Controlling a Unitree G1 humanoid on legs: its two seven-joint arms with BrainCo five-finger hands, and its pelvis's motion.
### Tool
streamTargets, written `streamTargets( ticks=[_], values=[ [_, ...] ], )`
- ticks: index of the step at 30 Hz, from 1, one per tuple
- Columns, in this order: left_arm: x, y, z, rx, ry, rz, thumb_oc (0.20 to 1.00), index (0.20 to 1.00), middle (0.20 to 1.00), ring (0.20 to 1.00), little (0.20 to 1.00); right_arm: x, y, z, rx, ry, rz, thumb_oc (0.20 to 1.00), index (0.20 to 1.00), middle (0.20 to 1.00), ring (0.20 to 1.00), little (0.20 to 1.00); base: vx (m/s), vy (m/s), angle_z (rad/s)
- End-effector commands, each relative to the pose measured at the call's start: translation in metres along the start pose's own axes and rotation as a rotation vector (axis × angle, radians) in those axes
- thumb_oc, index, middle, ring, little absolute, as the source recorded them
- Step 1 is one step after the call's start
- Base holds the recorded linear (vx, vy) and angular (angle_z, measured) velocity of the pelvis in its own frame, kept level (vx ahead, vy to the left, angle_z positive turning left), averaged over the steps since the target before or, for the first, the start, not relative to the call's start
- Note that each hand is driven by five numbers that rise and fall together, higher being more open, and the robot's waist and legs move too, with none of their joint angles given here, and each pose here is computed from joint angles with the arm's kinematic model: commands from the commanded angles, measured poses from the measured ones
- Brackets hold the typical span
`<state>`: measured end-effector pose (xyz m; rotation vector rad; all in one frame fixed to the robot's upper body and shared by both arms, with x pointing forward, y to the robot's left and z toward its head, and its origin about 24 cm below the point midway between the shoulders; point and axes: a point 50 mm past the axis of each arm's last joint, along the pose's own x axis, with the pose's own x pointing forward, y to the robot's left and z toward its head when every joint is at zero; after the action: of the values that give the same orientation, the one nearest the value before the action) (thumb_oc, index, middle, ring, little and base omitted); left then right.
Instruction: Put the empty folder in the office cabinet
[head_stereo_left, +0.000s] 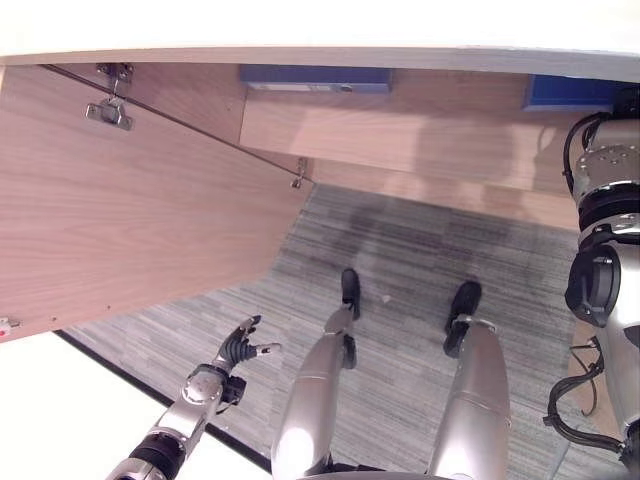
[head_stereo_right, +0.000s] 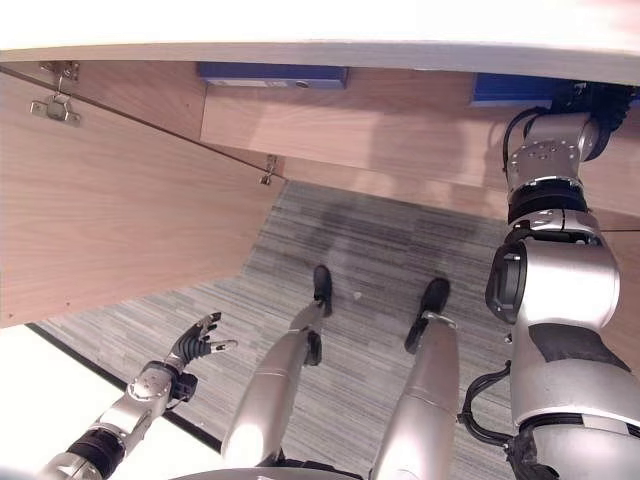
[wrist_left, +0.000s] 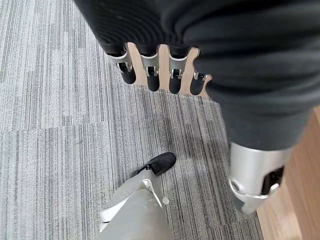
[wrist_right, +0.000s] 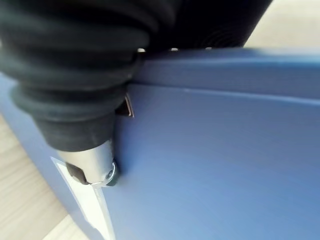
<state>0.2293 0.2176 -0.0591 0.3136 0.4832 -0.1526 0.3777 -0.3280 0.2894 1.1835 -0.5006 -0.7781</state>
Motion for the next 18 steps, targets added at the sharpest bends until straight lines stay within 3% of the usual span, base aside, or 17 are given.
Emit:
streamTargets(
  ticks=[1, 10, 17, 18],
  values=[
    [-0.006, 0.031, -0.006, 0.090, 0.028, 0.083, 1.000, 1.000, 1.000, 1.000, 1.000, -0.008, 0.049, 0.032, -0.031, -0.082, 0.057, 0.200, 0.200, 0.200, 0.200, 0.200, 0.00, 0.000, 0.00],
    [-0.008, 0.033, -0.005, 0.108, 0.022, 0.084, 1.000, 1.000, 1.000, 1.000, 1.000, -0.016, 0.080, 0.051, -0.182, -0.132, 0.118, 0.200, 0.200, 0.200, 0.200, 0.200, -0.01, -0.015, 0.02],
    [-0.005, 0.030, -0.003, 0.106, 0.019, 0.080, 1.000, 1.000, 1.000, 1.000, 1.000, -0.012, 0.072, 0.048, -0.254, -0.118, 0.084, 0.200, 0.200, 0.200, 0.200, 0.200, 0.00, 0.000, 0.00],
    [-0.004, 0.029, -0.002, 0.098, 0.017, 0.084, 1.000, 1.000, 1.000, 1.000, 1.000, -0.011, 0.068, 0.043, -0.262, -0.102, 0.071, 0.398, 0.398, 0.398, 0.398, 0.398, 0.00, 0.000, 0.00]
  ],
)
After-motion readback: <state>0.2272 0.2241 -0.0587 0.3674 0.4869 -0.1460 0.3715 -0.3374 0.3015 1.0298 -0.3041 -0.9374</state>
